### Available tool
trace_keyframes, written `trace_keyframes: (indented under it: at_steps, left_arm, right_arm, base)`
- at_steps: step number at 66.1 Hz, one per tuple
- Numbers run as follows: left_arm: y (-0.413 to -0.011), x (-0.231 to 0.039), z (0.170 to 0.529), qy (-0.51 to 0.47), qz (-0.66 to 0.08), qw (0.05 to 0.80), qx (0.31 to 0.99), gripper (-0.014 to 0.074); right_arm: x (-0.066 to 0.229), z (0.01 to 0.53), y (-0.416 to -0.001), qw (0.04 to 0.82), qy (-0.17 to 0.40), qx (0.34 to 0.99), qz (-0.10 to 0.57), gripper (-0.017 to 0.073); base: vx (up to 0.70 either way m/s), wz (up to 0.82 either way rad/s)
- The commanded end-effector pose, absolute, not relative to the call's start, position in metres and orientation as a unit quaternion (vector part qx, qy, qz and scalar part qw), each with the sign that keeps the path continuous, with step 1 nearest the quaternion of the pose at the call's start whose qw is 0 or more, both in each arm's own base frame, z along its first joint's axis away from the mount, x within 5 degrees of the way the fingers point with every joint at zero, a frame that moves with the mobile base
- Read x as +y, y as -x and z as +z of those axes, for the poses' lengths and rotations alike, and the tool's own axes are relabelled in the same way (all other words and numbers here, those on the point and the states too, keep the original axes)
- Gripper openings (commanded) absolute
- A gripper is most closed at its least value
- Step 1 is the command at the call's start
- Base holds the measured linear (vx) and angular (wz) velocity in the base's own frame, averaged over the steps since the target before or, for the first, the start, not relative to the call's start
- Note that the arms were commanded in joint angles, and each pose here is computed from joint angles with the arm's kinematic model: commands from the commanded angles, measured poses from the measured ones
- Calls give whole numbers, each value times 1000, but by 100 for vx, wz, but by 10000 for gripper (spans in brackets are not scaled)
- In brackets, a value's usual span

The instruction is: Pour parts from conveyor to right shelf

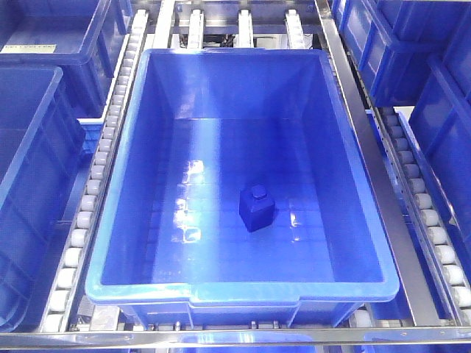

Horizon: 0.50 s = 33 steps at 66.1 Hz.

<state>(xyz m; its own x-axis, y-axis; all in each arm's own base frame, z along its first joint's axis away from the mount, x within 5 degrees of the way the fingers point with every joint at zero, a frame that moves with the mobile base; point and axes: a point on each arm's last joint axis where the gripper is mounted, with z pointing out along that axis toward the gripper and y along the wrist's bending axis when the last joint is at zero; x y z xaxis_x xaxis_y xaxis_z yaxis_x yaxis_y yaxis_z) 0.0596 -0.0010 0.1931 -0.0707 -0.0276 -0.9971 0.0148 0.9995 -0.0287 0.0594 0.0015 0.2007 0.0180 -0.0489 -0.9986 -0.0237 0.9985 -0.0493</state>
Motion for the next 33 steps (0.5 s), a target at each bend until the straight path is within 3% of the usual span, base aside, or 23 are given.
trace_keyframes:
  at_steps: [1, 33]
  left_arm:
    - [-60, -2, 206, 7, -25, 711, 703, -6]
    - [-60, -2, 206, 7, -25, 711, 703, -6]
  right_arm:
    - [1, 200, -56, 725, 35, 688, -25, -9]
    - [1, 196, -56, 709, 53, 701, -42, -9]
  base:
    - [0, 0]
    - [0, 0]
